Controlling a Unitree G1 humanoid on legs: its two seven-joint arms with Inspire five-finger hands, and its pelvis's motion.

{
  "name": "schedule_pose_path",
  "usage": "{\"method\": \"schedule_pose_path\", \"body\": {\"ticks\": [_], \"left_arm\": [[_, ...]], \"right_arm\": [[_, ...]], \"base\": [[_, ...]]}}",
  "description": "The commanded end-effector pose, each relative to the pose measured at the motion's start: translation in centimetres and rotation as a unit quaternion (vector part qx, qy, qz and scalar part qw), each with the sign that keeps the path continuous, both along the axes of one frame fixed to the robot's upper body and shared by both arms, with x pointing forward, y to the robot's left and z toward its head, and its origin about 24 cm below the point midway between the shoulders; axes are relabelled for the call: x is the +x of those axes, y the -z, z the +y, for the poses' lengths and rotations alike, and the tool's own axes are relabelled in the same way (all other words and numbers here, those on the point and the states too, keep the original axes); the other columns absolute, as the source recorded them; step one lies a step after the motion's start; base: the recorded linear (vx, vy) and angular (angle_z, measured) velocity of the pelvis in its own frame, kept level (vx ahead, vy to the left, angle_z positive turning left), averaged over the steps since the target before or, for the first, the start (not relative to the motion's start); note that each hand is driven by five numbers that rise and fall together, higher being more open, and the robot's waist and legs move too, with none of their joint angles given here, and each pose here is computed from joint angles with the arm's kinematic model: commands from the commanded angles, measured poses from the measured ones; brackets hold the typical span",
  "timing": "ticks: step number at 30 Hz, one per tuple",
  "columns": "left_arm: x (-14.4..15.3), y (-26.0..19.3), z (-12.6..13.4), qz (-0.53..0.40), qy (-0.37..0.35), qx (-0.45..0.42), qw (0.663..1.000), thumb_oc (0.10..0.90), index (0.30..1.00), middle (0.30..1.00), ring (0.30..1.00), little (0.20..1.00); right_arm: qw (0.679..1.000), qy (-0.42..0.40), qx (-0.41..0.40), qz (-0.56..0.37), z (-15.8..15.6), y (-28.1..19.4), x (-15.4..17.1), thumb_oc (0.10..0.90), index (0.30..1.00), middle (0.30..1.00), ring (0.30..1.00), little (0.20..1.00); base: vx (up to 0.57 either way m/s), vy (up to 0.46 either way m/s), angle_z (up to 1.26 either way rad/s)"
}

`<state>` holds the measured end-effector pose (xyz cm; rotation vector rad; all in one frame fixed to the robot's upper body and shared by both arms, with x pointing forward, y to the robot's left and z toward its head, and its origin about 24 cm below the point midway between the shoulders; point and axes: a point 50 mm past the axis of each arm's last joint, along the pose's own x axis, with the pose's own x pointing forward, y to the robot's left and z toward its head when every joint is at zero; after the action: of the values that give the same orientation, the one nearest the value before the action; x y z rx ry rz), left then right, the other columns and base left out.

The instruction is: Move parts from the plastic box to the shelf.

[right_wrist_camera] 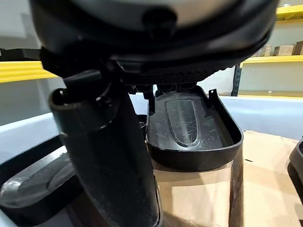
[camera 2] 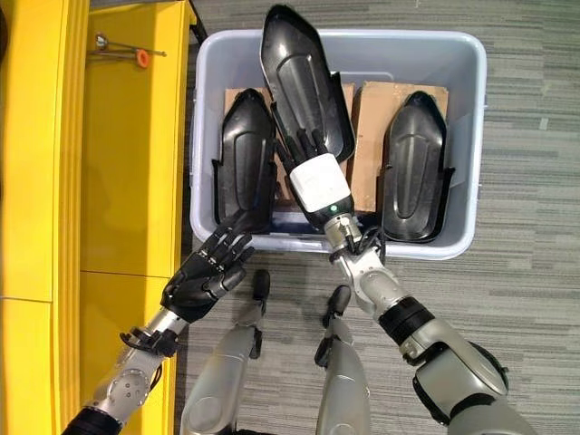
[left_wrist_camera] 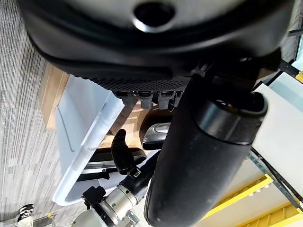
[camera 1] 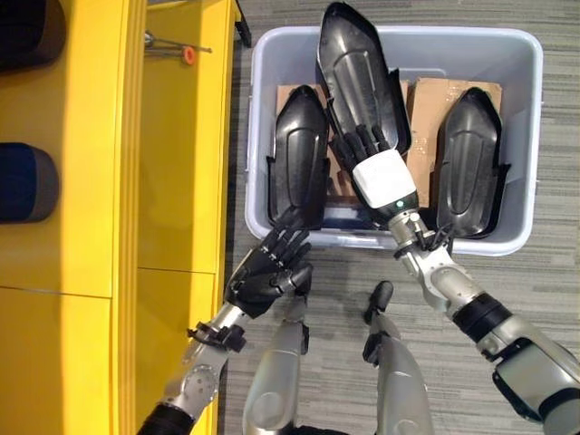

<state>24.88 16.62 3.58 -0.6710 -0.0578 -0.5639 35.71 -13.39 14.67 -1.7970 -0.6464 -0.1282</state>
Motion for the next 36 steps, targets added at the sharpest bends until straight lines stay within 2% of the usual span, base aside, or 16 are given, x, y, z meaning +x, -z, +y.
{"method": "schedule_pose_path", "body": {"ticks": [1,6,9,16,20,27,36], "left_arm": [[-0.4,-2.1,-0.8,-0.063,0.019,-0.026,0.997,0.9,1.0,1.0,1.0,1.0],[-0.3,-2.1,-1.0,-0.064,0.029,-0.025,0.997,0.9,1.0,1.0,1.0,1.0],[-0.3,-2.0,-1.1,-0.057,0.034,-0.026,0.997,0.9,1.0,1.0,1.0,1.0],[-0.6,-1.9,-1.1,-0.053,0.04,-0.024,0.998,0.9,1.0,1.0,1.0,1.0],[-0.8,-1.6,-1.2,-0.043,0.054,-0.016,0.997,0.9,1.0,1.0,1.0,1.0],[-1.0,-1.6,-1.1,-0.048,0.067,0.009,0.997,0.9,1.0,1.0,1.0,1.0],[-1.1,-1.6,-0.8,-0.045,0.068,0.008,0.997,0.9,1.0,1.0,1.0,1.0]], "right_arm": [[0.993,-0.001,-0.022,-0.114,0.9,-4.8,0.8,0.9,1.0,1.0,1.0,1.0],[0.989,0.058,-0.01,-0.138,-1.2,-4.7,1.7,0.9,1.0,1.0,1.0,1.0],[0.987,0.109,0.0,-0.121,-2.7,-4.4,2.3,0.9,1.0,1.0,1.0,1.0],[0.988,0.111,0.009,-0.11,-3.2,-5.0,2.7,0.9,1.0,1.0,1.0,1.0],[0.989,0.098,-0.075,-0.075,-2.2,-4.8,3.1,0.9,1.0,1.0,1.0,1.0],[0.983,0.112,-0.105,-0.102,-2.2,-5.4,3.4,0.9,1.0,1.0,1.0,1.0],[0.98,0.163,-0.092,-0.074,-3.6,-5.1,3.7,0.9,1.0,1.0,1.0,1.0]], "base": [[0.0,0.0,0.0],[0.0,0.0,0.0],[0.02,-0.012,0.03],[0.02,-0.009,0.04],[0.01,-0.004,0.02],[0.0,-0.01,0.02],[0.0,0.0,0.0]]}}
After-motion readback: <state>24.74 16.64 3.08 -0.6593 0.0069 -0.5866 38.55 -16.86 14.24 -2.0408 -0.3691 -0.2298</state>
